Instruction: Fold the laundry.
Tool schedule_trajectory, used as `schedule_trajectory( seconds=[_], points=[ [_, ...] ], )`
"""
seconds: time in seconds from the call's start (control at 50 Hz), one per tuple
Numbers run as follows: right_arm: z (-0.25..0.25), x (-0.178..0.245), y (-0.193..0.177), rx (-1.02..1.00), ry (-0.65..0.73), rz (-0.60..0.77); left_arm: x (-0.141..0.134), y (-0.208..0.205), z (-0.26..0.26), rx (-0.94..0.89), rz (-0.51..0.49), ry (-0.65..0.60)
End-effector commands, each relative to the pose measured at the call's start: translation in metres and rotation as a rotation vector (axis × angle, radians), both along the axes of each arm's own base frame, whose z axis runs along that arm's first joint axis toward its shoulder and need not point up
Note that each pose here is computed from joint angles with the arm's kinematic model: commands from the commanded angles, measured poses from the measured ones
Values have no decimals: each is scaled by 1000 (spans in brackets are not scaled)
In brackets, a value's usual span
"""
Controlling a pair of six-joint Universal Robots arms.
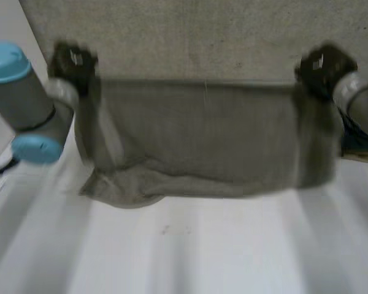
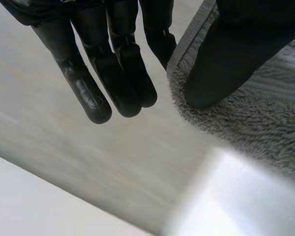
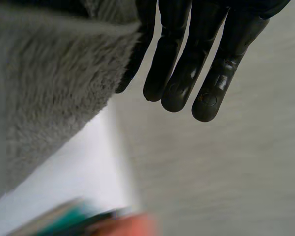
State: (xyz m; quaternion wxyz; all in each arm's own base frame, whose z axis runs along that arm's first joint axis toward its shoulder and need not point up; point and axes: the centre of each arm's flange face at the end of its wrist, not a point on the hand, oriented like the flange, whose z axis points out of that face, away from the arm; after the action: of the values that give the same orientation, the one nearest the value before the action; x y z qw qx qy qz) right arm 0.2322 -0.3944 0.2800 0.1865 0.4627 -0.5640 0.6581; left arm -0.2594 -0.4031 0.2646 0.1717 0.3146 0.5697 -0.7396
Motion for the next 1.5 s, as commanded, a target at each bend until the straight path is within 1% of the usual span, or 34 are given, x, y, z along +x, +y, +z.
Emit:
schedule_trajectory(
  seconds=[0.02, 0.08, 0.14, 0.2, 0.22, 0.24, 0.3, 0.32, 0.38, 0.4, 0.46, 0.54, 0.6, 0.64, 0.68, 0.7, 0.74, 0.76, 0.78, 0.84, 0.86, 0.92, 1.0, 1.06, 1.22, 1.3, 1.32, 1.36, 1.38, 1.4, 1.44, 1.46, 1.48, 1.5],
  points=[
    [93, 21, -40, -725, -267, 40, -10, -34, 122, -684, 5, 210],
    [96, 23, -39, -725, -310, 61, -10, -32, 129, -722, -8, 251],
    [82, 28, -36, -633, -317, 72, -9, -33, 124, -689, -21, 280],
    [61, 32, -32, -526, -297, 73, -9, -35, 89, -555, -41, 274],
    [44, 32, -31, -447, -280, 66, -9, -35, 79, -522, -44, 266],
    [36, 31, -29, -412, -272, 63, -8, -34, 59, -457, -48, 247],
    [3, 33, -21, -281, -244, 63, -7, -29, 26, -361, -57, 214],
    [-6, 32, -19, -253, -237, 61, -7, -23, 2, -289, -64, 189],
    [-39, 30, -10, -143, -213, 51, -5, -14, -33, -186, -65, 159],
    [-47, 28, -7, -119, -207, 48, -3, -5, -57, -115, -65, 140],
    [-76, 25, 4, -25, -183, 39, -1, 7, -83, -31, -62, 117],
    [-100, 15, 20, 95, -156, 13, 7, 35, -121, 110, -54, 60],
    [-116, 11, 38, 208, -116, 6, 14, 56, -119, 157, -46, 20],
    [-122, 3, 60, 327, -71, -8, 24, 83, -113, 208, -36, -33],
    [-118, -4, 76, 399, -33, -18, 31, 102, -111, 247, -32, -74],
    [-111, -15, 94, 477, 12, -34, 37, 122, -108, 286, -27, -117],
    [-103, -29, 111, 552, 52, -55, 44, 144, -102, 328, -28, -166],
    [-94, -42, 127, 622, 82, -70, 47, 155, -101, 355, -29, -193],
    [-90, -48, 135, 650, 96, -77, 54, 178, -100, 424, -36, -249],
    [-79, -65, 160, 714, 174, -78, 64, 208, -101, 532, -48, -330],
    [-78, -67, 164, 715, 196, -70, 68, 224, -100, 600, -58, -362],
    [-82, -68, 175, 719, 267, -25, 70, 232, -95, 632, -70, -375],
    [-86, -67, 179, 732, 274, -10, 65, 221, -87, 559, -67, -356],
    [-88, -65, 173, 715, 257, -13, 58, 200, -80, 465, -58, -329],
    [-103, -52, 115, 540, 210, -67, 37, 133, -90, 300, -41, -292],
    [-87, -37, 71, 327, 191, -102, 26, 86, -80, 162, -5, -255],
    [-67, -25, 50, 183, 165, -107, 20, 63, -61, 60, 14, -222],
    [-43, -14, 34, 48, 132, -105, 14, 40, -34, -64, 31, -179],
    [-14, -4, 19, -103, 83, -102, 14, 30, -17, -129, 43, -152],
    [4, 0, 12, -189, 49, -102, 12, 15, 18, -256, 58, -106],
    [30, 5, 5, -313, -10, -99, 10, 5, 51, -380, 66, -62],
    [55, 8, 0, -433, -76, -93, 9, 3, 65, -434, 68, -39],
    [65, 7, -2, -478, -110, -92, 9, -1, 93, -536, 68, 16],
    [73, 8, -3, -518, -139, -87, 9, -1, 106, -580, 65, 50]
  ],
)
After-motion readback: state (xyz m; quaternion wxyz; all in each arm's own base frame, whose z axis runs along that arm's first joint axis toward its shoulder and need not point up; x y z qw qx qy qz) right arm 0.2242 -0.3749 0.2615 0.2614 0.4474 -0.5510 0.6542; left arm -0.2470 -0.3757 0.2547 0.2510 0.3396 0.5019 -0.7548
